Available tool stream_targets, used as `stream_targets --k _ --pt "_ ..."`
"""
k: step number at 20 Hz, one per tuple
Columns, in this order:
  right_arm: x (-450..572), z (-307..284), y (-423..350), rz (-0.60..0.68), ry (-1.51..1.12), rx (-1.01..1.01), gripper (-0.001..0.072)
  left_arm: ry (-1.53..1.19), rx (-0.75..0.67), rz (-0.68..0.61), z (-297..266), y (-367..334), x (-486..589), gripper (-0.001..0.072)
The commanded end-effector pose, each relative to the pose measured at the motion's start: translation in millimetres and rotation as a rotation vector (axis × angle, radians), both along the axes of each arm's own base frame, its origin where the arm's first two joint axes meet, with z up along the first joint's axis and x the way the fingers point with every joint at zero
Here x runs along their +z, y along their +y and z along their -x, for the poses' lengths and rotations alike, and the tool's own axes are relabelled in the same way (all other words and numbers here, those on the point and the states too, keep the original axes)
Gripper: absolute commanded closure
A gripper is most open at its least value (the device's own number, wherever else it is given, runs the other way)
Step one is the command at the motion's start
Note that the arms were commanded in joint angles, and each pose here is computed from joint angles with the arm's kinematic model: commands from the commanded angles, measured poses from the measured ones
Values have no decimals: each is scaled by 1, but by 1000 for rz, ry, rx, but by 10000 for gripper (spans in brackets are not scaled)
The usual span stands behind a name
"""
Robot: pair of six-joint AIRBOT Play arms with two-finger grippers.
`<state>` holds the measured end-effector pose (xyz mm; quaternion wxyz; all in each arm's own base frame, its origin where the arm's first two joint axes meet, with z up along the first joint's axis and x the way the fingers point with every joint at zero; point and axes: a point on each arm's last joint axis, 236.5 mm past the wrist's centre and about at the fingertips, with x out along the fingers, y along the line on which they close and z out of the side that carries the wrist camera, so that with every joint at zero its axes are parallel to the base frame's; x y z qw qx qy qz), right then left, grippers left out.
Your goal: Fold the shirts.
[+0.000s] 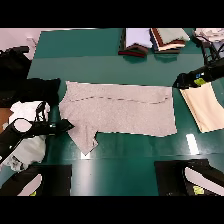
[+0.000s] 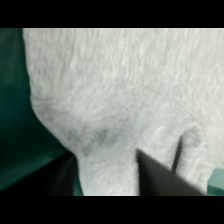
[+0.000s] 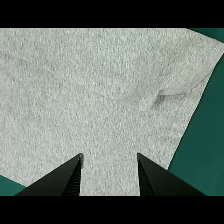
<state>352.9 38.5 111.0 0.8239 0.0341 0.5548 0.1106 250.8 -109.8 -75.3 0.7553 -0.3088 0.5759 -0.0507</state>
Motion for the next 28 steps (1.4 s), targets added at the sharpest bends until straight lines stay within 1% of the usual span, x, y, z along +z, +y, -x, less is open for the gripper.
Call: stream_targets --k 1,2,3,6,8,10,11,12,14,15,17,18,20,23,28 --pt "-3 3 0 0 16 1 323 -30 36 25 -8 -2 3 526" --pt "-4 6 0 2 29 4 323 -38 25 19 -9 -2 3 636" --pt "-6 10 -1 5 47 8 323 -53 0 10 -10 -2 5 686" --pt "-26 30 -8 18 117 0 323 -69 -71 -13 -14 -3 20 686" --pt "-56 57 -27 14 203 -63 323 -96 -153 -34 -17 -6 37 687" --pt "-91 91 -51 -14 301 -171 321 -121 -204 -41 -21 -9 50 687" --pt "-109 111 -61 -36 360 -232 258 -136 -216 -44 -23 -10 55 686" --pt "-126 130 -67 -63 416 -286 164 -144 -216 -45 -26 -10 58 686" --pt "-153 156 -56 -191 492 -358 169 -150 -212 -47 -27 -9 58 687" --pt "-161 160 -44 -256 499 -359 191 -150 -212 -46 -27 -9 58 686" --pt "-173 159 -24 -346 492 -379 210 -146 -218 -47 -26 -9 58 686" --pt "-177 157 -16 -367 485 -380 211 -144 -223 -47 -25 -10 58 686" --pt "-185 157 -5 -355 482 -348 267 -143 -225 -47 -24 -10 57 686" --pt "-190 158 6 -318 485 -312 268 -136 -229 -45 -22 -10 57 686" --pt "-192 156 14 -293 481 -283 271 -129 -235 -43 -20 -11 57 686"
